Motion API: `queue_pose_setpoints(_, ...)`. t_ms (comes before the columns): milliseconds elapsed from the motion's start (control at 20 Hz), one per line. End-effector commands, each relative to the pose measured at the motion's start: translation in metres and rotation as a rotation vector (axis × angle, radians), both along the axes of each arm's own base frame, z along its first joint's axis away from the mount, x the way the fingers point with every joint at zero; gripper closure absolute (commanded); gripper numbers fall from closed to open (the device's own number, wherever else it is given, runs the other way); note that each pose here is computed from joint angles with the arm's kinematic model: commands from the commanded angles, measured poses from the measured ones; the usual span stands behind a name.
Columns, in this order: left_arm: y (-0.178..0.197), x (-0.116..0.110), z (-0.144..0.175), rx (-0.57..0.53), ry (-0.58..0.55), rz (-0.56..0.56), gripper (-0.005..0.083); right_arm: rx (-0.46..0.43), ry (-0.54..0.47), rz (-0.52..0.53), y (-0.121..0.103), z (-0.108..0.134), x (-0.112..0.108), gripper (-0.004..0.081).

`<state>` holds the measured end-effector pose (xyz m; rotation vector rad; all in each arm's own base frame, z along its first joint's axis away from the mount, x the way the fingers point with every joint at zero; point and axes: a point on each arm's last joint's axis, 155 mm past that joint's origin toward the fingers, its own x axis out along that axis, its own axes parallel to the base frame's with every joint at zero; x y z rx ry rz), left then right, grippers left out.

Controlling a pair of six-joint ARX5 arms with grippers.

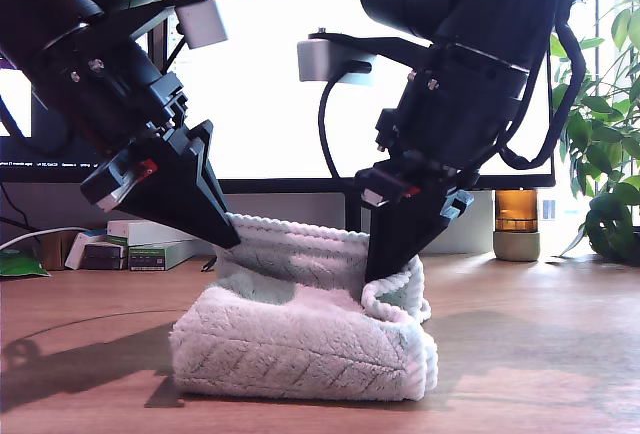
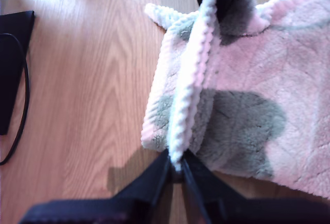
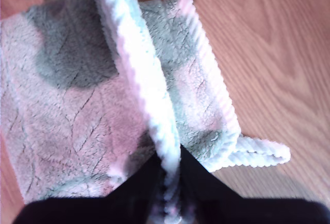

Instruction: Fold the tea towel to a neat square and place it to the right

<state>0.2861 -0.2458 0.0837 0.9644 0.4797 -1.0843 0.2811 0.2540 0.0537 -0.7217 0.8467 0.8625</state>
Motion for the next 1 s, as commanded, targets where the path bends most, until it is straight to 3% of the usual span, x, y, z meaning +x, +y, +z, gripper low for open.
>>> queue_pose_setpoints(0, 0.012, 0.002, -0.011, 0.023, 0.015, 0.035, 0.0788, -0.041, 0.018, -0.024, -0.012, -0.011, 0.0, 0.0755)
queue_pose_setpoints(350, 0.008, 0.008, -0.005, 0.004, -0.012, 0.036, 0.0621, -0.065, -0.009, -0.045, -0.017, -0.01, 0.005, 0.0622)
queue_pose_setpoints(500, 0.008, 0.007, -0.005, -0.001, -0.005, 0.045, 0.0621, -0.029, -0.036, -0.063, -0.011, -0.005, 0.013, 0.0533)
queue_pose_setpoints(700, 0.009, 0.007, -0.006, -0.019, 0.018, 0.078, 0.0621, 0.021, -0.081, -0.075, -0.001, 0.008, 0.024, 0.0524)
queue_pose_setpoints(850, 0.01, 0.005, -0.008, -0.043, 0.066, 0.134, 0.0621, 0.014, -0.127, -0.101, -0.003, 0.019, 0.036, 0.0429)
queue_pose_setpoints(950, 0.009, 0.006, -0.006, -0.096, 0.114, 0.189, 0.0621, 0.01, -0.136, -0.119, -0.005, 0.028, 0.043, 0.0428)
